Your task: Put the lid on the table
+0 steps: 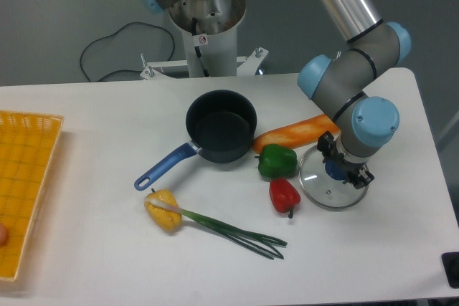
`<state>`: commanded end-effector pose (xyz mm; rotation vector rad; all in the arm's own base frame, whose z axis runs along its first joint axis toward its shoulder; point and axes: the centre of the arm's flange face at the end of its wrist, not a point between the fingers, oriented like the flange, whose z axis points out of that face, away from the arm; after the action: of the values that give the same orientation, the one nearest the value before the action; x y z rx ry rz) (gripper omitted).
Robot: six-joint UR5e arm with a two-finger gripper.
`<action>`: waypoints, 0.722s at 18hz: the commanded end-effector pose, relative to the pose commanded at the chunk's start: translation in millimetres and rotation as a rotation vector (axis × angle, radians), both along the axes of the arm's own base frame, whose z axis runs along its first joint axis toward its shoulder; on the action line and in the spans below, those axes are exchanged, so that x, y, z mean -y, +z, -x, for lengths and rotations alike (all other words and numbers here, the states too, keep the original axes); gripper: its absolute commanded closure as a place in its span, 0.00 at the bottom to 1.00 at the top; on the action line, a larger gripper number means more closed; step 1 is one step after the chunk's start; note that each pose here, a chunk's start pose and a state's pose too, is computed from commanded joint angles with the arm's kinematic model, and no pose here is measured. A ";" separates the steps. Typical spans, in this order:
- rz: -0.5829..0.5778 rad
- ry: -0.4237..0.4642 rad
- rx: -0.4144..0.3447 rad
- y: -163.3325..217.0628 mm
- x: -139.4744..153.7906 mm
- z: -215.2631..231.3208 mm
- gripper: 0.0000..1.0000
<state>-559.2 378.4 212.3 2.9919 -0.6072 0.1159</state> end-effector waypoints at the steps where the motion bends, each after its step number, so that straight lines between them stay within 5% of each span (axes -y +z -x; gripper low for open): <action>1: -0.001 0.001 -0.002 -0.4 0.1 -0.1 0.43; 4: 0.000 0.000 0.000 -1.1 0.2 -0.6 0.43; 6: -0.001 -0.003 -0.001 -0.9 0.2 -0.4 0.31; 13: -0.003 -0.005 -0.007 2.1 -0.3 0.8 0.20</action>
<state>-560.0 378.7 214.3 2.9927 -0.6142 0.1048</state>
